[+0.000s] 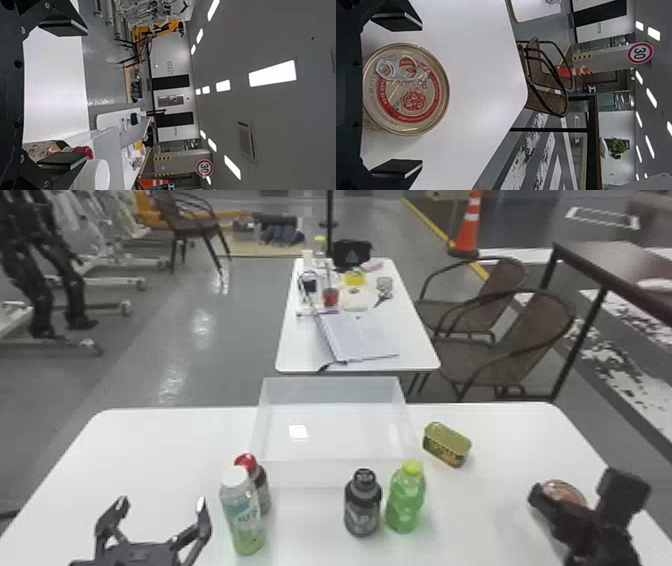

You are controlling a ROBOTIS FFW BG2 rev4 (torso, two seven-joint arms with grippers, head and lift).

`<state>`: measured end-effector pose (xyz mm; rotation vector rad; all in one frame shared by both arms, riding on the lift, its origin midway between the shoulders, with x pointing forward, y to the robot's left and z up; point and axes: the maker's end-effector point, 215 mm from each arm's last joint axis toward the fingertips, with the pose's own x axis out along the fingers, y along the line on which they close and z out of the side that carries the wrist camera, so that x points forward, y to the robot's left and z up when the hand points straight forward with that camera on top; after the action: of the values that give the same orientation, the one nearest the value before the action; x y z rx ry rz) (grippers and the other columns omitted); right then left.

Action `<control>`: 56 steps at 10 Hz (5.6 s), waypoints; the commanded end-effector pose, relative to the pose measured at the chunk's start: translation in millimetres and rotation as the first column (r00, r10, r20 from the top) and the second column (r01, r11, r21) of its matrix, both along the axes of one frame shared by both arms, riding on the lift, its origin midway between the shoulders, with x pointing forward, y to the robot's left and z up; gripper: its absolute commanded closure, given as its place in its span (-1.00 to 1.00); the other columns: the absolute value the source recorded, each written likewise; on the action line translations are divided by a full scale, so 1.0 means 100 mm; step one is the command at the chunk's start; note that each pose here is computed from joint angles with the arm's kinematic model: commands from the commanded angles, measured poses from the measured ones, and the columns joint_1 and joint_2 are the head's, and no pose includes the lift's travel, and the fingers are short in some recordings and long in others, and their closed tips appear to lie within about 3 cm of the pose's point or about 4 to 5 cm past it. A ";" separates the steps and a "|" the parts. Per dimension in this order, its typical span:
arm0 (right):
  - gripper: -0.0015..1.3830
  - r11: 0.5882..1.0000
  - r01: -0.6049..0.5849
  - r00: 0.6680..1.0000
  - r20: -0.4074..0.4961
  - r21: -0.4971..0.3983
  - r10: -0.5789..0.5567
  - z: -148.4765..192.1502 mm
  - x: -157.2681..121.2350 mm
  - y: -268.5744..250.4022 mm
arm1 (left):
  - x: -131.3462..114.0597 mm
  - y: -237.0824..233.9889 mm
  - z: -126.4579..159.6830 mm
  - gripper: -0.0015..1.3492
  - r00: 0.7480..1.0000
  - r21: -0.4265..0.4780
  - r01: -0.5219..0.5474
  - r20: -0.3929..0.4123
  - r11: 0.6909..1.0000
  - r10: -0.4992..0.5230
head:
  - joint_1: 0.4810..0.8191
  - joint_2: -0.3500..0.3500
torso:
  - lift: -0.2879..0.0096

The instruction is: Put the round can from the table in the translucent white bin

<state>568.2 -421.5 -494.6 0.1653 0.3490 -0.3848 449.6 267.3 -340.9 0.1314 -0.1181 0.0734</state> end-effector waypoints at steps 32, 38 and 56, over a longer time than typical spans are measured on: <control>0.52 0.649 -0.750 0.651 0.315 0.129 0.690 2.28 1.37 3.24 | 0.11 -0.13 -0.09 -0.72 1.000 -0.052 0.028 0.000 0.998 -0.028 | -0.60 0.00 | 0.26; 0.52 0.423 -0.868 0.481 0.229 0.260 0.846 1.62 1.08 3.86 | 0.14 -0.18 -0.11 -0.72 0.999 -0.061 0.036 -0.004 0.997 -0.036 | -0.60 0.00 | 0.26; -0.76 0.637 -0.766 0.626 0.321 0.081 0.711 2.05 0.97 3.22 | 0.15 -0.21 -0.05 -0.72 0.999 -0.051 0.043 0.012 0.998 -0.042 | -0.60 0.00 | 0.26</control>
<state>677.0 -91.6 -295.2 0.2660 0.2030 0.5361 464.6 246.8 -347.2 0.0762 -0.1262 0.0337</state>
